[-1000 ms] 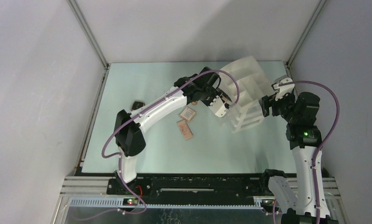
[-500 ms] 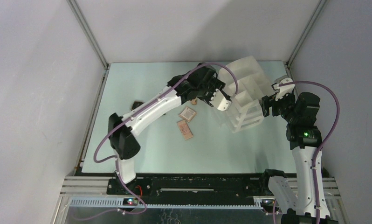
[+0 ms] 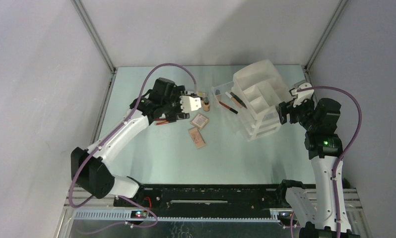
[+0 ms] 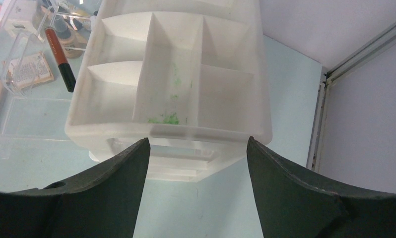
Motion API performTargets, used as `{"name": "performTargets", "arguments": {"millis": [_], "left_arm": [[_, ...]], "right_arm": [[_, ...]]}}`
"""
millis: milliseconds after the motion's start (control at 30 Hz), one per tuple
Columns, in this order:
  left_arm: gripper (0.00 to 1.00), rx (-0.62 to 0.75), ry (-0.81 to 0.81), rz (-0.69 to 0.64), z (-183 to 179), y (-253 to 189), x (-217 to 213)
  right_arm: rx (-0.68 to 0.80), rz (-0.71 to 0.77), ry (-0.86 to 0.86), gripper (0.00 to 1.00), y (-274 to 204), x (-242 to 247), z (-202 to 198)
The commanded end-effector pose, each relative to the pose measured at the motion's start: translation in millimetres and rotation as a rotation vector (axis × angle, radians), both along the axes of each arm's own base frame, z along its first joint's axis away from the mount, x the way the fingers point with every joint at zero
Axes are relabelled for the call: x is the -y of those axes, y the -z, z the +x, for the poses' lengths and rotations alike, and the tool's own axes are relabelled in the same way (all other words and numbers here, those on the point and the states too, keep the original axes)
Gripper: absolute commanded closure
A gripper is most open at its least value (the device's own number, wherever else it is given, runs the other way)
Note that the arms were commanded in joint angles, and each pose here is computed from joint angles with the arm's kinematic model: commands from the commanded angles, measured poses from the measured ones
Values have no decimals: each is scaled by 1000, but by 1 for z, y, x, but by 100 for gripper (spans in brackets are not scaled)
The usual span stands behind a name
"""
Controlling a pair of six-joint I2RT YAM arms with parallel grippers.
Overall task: Organize the makeup
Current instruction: Pick up the makeup from the center of the board.
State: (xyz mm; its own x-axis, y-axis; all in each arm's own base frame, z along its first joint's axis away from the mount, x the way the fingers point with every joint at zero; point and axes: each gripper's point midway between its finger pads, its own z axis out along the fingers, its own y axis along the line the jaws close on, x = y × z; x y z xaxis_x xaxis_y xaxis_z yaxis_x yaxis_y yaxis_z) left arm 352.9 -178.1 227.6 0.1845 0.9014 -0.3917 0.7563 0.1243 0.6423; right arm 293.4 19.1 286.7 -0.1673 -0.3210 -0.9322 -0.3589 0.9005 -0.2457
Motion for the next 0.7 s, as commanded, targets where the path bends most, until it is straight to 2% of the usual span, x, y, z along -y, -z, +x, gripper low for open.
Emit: {"name": "performTargets", "arguments": {"millis": [0,67,267,400,667], "left_arm": [[15,-176,-113,-122,-6,45,-27],[17,-233,-156,-118,-3,64,-43],[34,-450,-262,-72,11,116,-80],[43,-571,-299,-60,16,137,-90],[49,-609,-361,-10,26,164,-108]], "right_arm": [[10,-7,-4,20,0,0,3],[6,-7,-2,20,1,1,4],[-1,-6,-1,20,3,1,5],[-1,-6,-2,20,3,1,5],[-6,-7,-6,20,4,0,5]]}}
